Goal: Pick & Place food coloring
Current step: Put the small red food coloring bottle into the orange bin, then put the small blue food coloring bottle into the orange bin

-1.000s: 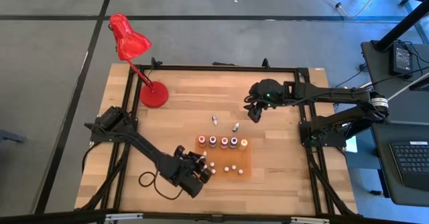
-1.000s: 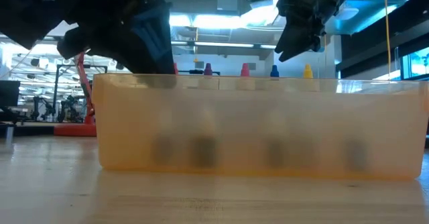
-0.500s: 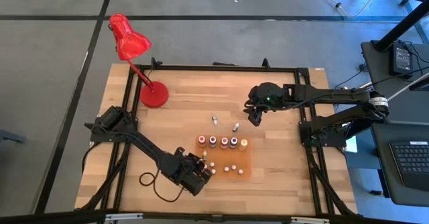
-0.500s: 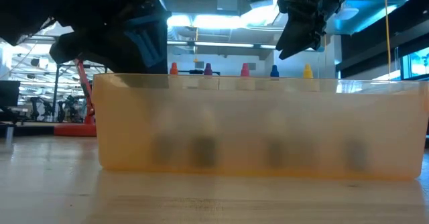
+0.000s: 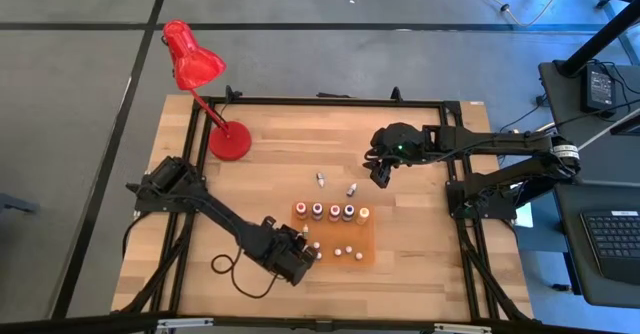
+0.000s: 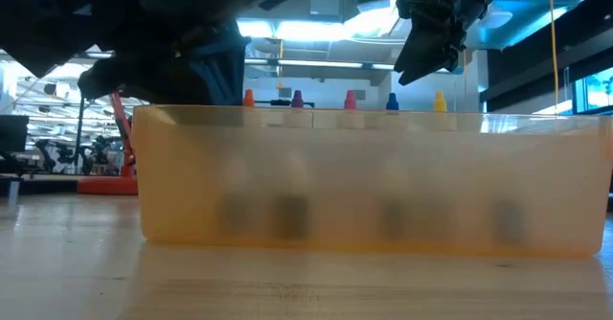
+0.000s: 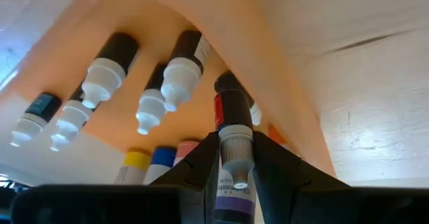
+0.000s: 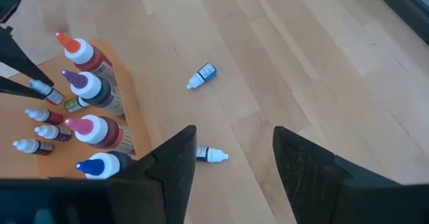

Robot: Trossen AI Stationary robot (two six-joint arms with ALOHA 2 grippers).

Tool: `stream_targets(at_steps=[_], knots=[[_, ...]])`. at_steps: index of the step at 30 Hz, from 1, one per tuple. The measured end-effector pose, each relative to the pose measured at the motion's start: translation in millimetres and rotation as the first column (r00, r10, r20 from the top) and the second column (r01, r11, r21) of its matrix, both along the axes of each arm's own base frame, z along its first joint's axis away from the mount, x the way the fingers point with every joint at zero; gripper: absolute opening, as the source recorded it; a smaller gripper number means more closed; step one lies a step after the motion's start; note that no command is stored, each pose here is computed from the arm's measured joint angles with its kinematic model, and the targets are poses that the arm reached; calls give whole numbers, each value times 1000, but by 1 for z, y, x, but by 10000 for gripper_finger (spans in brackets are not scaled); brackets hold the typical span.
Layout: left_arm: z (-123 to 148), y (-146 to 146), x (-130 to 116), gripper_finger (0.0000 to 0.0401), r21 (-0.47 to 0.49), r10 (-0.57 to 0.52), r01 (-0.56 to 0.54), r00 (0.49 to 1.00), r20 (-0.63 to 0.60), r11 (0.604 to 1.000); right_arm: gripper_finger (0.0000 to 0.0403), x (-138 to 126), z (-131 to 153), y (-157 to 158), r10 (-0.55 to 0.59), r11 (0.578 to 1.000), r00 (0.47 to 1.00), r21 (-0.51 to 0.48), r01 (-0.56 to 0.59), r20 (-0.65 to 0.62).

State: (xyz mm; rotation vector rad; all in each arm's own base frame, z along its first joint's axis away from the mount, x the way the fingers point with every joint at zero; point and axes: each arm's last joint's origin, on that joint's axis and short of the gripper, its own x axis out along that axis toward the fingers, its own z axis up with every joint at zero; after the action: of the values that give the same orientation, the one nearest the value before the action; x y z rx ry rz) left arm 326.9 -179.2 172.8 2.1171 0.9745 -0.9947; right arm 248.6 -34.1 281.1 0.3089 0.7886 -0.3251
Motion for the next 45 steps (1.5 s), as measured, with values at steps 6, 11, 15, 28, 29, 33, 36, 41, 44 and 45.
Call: stream_targets(at_steps=[6,11,15,28,29,33,36,41,44,45], knots=[[0,5,3,75,-31,7,-8,1000,-18,999,198,0,0,0,1,1000,1000,-1,-1,0],[0,8,4,75,-36,15,-16,1000,-21,999,198,0,0,0,3,1000,1000,-3,-3,-1],[-1,9,5,77,-37,17,-18,1000,-22,999,198,0,0,0,3,1000,1000,-3,-3,-1],[-1,11,6,125,-39,15,-16,999,-28,999,198,0,0,0,3,1000,1000,-3,-3,-1],[-1,11,6,128,-39,15,-16,1000,-28,999,198,0,0,0,3,1000,1000,-3,-3,-1],[0,11,6,139,-25,19,-19,1000,-19,1000,198,0,0,0,3,1000,1000,-3,-3,-1],[1,12,6,141,0,39,-39,999,9,999,198,0,0,0,3,1000,1000,-3,-3,-1],[19,14,10,137,-97,173,-162,979,112,982,198,0,0,0,3,1000,1000,-3,-3,0],[46,19,11,137,-216,260,-220,949,180,951,198,0,0,0,3,1000,1000,-4,-3,1],[55,21,10,138,-261,288,-233,937,199,937,198,0,0,0,3,1000,1000,-4,-3,1]])
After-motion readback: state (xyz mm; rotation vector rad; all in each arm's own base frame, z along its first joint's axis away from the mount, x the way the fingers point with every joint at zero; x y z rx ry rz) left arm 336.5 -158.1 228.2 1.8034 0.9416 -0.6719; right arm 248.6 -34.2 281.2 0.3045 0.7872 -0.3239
